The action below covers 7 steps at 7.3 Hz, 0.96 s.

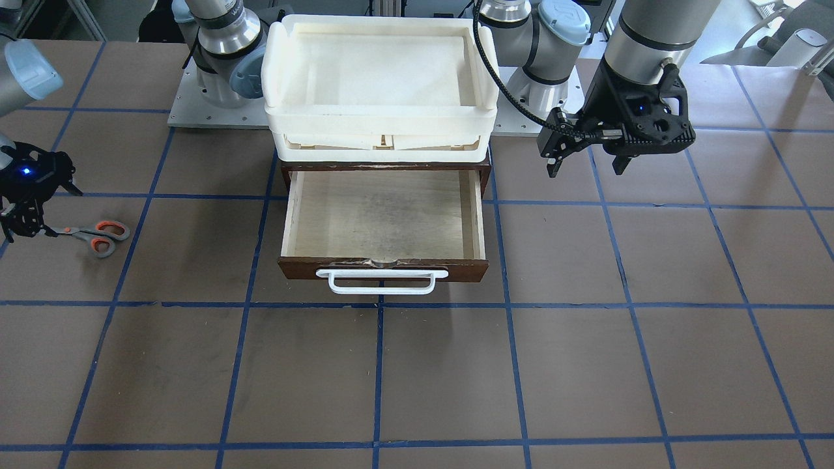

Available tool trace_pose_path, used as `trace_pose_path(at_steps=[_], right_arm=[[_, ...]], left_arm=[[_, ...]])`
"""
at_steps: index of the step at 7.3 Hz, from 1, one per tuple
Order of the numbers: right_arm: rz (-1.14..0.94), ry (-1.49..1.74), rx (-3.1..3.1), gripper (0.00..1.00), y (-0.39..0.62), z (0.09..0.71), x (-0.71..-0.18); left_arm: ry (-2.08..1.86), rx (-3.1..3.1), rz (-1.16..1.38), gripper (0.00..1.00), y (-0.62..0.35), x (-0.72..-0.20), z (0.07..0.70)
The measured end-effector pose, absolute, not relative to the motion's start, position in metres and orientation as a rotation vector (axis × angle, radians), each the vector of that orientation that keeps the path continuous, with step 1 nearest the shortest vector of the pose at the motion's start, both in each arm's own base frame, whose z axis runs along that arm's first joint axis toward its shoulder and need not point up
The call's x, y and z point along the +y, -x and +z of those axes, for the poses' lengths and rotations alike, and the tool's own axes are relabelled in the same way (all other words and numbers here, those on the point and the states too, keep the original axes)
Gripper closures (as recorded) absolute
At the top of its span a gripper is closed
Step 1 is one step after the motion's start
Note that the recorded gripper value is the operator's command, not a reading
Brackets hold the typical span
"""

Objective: Put scissors in drawer and close it
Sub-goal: 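Move the right gripper out and down over the orange-handled scissors, then close the right gripper on the scissors handles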

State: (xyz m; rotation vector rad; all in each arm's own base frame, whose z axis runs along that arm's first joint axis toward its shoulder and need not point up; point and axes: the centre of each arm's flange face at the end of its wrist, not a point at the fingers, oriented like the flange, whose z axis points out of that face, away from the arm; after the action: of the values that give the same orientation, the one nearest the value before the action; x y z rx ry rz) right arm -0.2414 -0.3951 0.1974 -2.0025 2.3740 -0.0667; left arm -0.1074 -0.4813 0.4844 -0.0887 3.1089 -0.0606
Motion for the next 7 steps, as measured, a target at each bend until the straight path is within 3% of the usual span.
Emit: trace_pose_path(at_steps=[7], right_arm=[[-0.12,2.05,2.363,0.08,0.231,0.175,-0.388]], left_arm=[[0.08,3.108,-0.06,0.0,0.107,-0.485,0.48]])
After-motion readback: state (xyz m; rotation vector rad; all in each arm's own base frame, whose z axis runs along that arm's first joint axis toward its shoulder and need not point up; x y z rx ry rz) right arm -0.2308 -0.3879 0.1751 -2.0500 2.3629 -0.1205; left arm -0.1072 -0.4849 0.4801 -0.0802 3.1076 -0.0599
